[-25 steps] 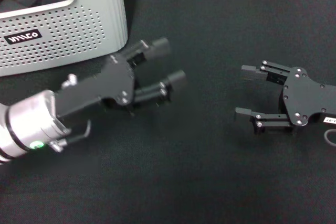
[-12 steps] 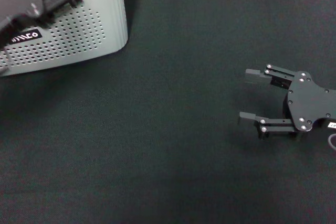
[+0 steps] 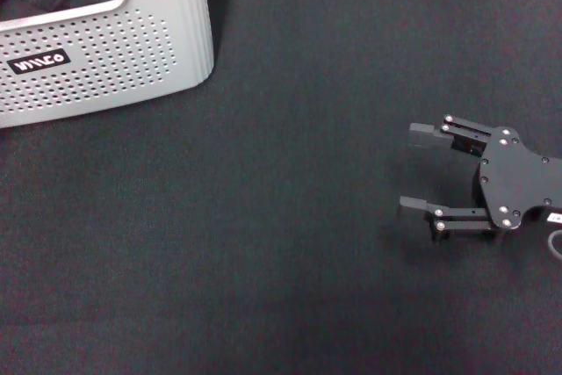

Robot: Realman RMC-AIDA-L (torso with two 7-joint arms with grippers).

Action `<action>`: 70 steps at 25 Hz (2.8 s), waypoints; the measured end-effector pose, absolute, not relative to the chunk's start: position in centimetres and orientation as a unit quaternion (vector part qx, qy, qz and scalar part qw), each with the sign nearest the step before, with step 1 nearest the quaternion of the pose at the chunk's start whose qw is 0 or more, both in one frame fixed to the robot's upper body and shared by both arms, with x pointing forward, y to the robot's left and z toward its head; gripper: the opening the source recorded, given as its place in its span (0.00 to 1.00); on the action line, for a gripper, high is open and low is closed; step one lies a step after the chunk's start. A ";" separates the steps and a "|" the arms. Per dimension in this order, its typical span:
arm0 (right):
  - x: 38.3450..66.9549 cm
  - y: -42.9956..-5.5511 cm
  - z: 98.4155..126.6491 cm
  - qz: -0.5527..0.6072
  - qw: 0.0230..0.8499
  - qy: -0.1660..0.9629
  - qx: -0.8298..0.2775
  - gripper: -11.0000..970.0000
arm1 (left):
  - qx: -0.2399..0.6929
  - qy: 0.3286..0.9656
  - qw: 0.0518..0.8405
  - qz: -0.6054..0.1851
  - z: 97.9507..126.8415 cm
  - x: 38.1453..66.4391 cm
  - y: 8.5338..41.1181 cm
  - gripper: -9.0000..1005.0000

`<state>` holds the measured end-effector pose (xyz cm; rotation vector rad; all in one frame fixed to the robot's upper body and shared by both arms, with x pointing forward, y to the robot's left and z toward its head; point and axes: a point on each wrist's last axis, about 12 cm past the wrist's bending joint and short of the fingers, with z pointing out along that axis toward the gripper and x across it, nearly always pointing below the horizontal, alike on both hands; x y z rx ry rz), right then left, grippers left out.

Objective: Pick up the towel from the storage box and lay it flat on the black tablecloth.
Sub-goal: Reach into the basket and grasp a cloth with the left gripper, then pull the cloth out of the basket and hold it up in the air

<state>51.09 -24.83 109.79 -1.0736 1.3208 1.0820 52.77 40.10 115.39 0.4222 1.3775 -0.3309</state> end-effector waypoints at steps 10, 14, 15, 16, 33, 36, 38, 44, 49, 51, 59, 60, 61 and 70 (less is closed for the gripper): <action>51.3 -24.6 109.9 0.456 0.532 0.552 -0.453 0.90 | 0.210 0.681 0.695 -0.095 113.9 53.2 40.7 0.84; 51.2 -24.5 109.9 0.456 0.531 0.551 -0.454 0.90 | 0.206 0.702 0.678 -0.070 112.9 54.5 39.9 0.82; 51.2 -24.5 109.8 0.457 0.531 0.551 -0.453 0.90 | 0.203 0.707 0.674 -0.063 112.8 54.8 39.8 0.81; 51.2 -24.5 109.8 0.458 0.530 0.551 -0.453 0.90 | 0.201 0.712 0.670 -0.054 112.6 55.2 39.7 0.80; 50.6 -24.7 109.6 0.466 0.529 0.549 -0.450 0.90 | 0.170 0.723 0.668 -0.048 111.8 55.7 39.2 0.35; 50.6 -24.7 109.6 0.466 0.529 0.548 -0.450 0.90 | 0.148 0.711 0.684 -0.065 111.7 55.6 39.0 0.29; 50.6 -24.7 109.6 0.466 0.529 0.548 -0.450 0.90 | 0.138 0.689 0.707 -0.075 111.7 55.4 38.7 0.24; 50.6 -24.7 109.5 0.466 0.529 0.549 -0.449 0.90 | 0.139 0.652 0.740 -0.083 111.6 54.7 38.2 0.13; 50.6 -24.7 109.5 0.466 0.528 0.549 -0.449 0.90 | 0.133 0.632 0.757 -0.096 111.5 54.3 37.8 0.06; 50.6 -24.7 109.5 0.466 0.528 0.549 -0.449 0.90 | 0.117 0.609 0.778 -0.103 111.4 53.8 37.7 0.06; 50.5 -24.7 109.4 0.467 0.529 0.551 -0.445 0.90 | 0.047 0.552 0.818 -0.154 111.2 51.9 38.0 0.06; 50.5 -24.7 109.4 0.468 0.529 0.551 -0.446 0.90 | 0.048 0.546 0.820 -0.161 111.2 51.6 37.9 0.06; 50.6 -24.7 109.4 0.468 0.529 0.550 -0.446 0.90 | 0.051 0.541 0.823 -0.167 111.3 51.3 37.7 0.05; 50.7 -24.6 110.0 0.476 0.538 0.536 -0.444 0.90 | 0.108 0.432 0.782 -0.436 113.6 47.5 35.1 0.05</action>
